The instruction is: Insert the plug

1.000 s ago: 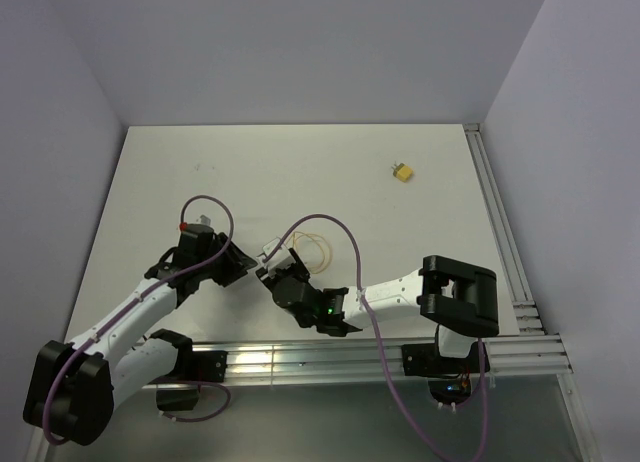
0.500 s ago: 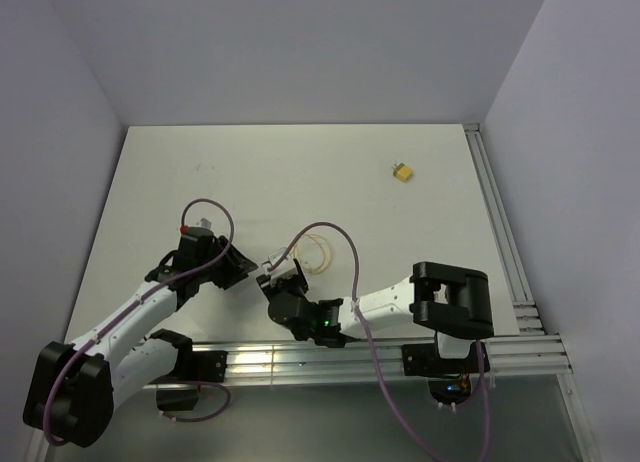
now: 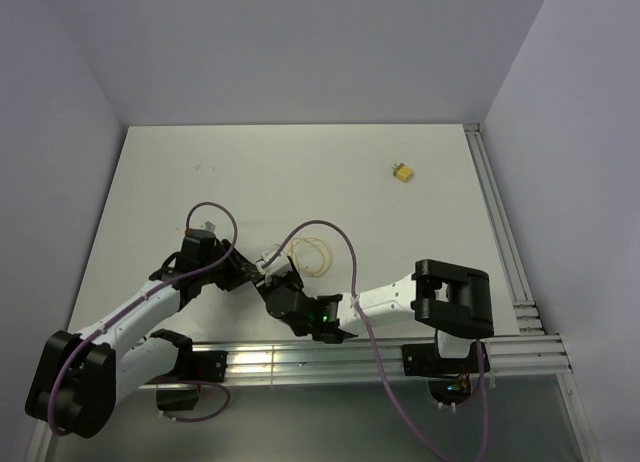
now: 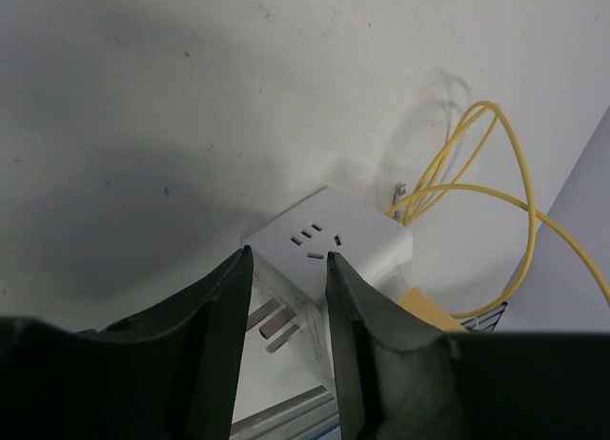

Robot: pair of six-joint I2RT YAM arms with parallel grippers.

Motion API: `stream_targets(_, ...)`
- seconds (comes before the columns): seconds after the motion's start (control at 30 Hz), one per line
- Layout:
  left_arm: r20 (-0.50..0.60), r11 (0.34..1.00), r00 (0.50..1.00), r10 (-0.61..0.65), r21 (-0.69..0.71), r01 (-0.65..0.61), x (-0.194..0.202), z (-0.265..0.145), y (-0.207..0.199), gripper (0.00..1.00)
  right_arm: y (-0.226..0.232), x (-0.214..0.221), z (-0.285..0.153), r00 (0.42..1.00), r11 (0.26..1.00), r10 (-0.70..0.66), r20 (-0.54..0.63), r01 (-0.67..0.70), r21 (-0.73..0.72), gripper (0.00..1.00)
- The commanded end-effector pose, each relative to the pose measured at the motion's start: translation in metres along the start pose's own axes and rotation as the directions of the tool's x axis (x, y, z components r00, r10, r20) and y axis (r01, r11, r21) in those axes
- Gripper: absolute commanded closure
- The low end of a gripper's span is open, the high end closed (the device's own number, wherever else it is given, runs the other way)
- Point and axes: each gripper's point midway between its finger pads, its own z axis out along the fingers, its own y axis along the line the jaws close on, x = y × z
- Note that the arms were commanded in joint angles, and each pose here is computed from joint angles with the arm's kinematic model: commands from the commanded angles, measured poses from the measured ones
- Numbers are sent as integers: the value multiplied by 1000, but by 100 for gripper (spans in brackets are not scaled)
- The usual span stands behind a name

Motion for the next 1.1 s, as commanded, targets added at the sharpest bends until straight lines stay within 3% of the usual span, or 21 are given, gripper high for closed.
stream_targets(0.0, 3, 999, 1000, 12, 43, -12, -2, 1, -9, 58, -4, 73, -13, 936, 967, -242, -257, 210, -143, 100)
stream_targets(0.57, -20, 999, 1000, -10, 43, 11, 5, 9, 0, 77, -17, 97, -1, 877, 947, -320, -358, 293, -131, 100)
stream_targets(0.77, -17, 999, 1000, -13, 48, 14, 5, 9, -1, 78, -24, 132, -6, 875, 963, -264, -405, 259, -68, 100)
stream_targets(0.93, -13, 999, 1000, -12, 51, 13, 4, 8, -2, 79, -25, 136, -24, 901, 969, -230, -368, 245, -4, 100)
stream_targets(1.07, -10, 999, 1000, -18, 50, 19, 3, 8, -2, 79, -19, 154, -37, 876, 950, -294, -382, 313, -14, 100)
